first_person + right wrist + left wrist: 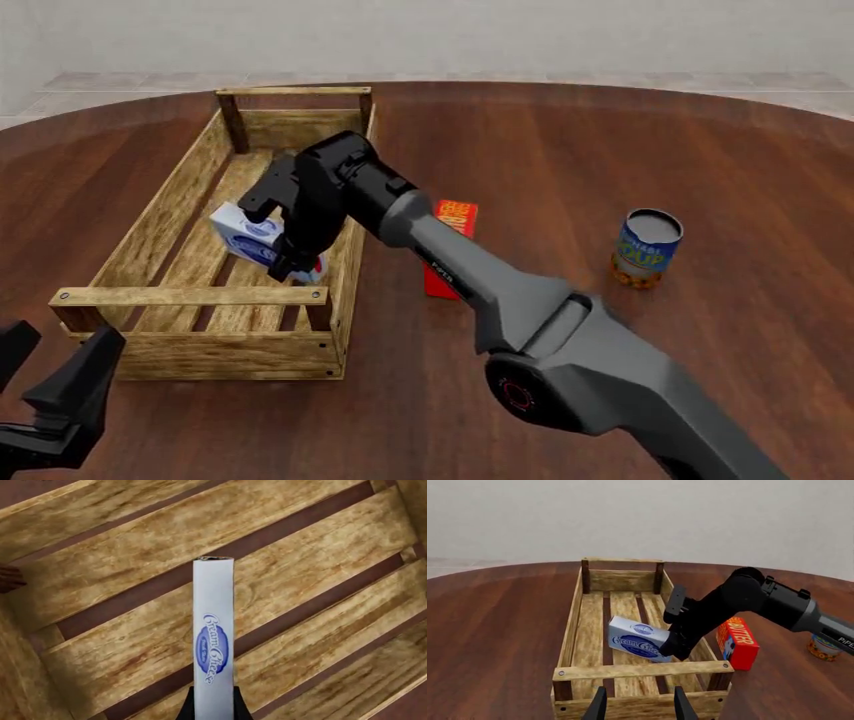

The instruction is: Pick up the cream cheese and put it in the tray.

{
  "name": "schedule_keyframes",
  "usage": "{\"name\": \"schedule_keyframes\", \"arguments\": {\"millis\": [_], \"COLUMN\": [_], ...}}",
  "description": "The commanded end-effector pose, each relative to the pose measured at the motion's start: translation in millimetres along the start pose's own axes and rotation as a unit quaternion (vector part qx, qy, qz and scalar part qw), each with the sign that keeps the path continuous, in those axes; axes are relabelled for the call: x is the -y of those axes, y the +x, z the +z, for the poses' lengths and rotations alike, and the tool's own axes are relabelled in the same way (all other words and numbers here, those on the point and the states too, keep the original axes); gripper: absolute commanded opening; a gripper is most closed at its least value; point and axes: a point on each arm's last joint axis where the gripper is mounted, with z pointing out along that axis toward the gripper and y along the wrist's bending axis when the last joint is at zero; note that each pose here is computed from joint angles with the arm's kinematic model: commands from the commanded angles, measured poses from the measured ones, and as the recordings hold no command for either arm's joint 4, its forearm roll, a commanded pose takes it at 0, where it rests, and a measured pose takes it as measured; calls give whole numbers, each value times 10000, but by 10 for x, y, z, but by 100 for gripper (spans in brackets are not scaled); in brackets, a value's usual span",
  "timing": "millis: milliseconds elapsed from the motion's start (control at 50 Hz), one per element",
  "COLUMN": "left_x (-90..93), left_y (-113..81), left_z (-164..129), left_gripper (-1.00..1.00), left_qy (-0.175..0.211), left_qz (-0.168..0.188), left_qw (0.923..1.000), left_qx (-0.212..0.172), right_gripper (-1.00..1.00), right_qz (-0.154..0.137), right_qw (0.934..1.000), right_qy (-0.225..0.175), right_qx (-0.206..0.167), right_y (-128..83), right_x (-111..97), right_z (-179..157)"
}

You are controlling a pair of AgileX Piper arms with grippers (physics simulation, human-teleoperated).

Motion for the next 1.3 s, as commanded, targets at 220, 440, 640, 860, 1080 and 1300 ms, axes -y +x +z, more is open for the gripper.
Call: {"name": "schedule_keyframes", "arguments": {"millis": [220,440,640,860,1080,1300], "left_x": [1,2,2,3,3,6], "left_y": [-4,-7,1,-5,19,31], "left_z": [6,3,7,0,7,-21], "left_gripper": [100,100,100,100,100,100], "left_qy": [7,12,13,17,33,74], "left_qz": [-3,1,-3,3,4,32], "left_qw": [10000,10000,10000,10000,10000,10000], "left_qx": [-11,-13,-19,-9,-26,-19], "right_gripper": [100,100,100,100,100,100], "right_qz": [175,69,-3,-127,-213,-285], "right_qw": [9998,9999,9999,9998,9994,9991], "right_qy": [58,34,61,50,63,130], "right_qx": [60,77,152,167,251,279], "right_y": [27,-10,-49,-92,-163,-173], "right_x": [86,31,45,23,10,118], "right_z": [34,-15,-105,-223,-428,-613]}}
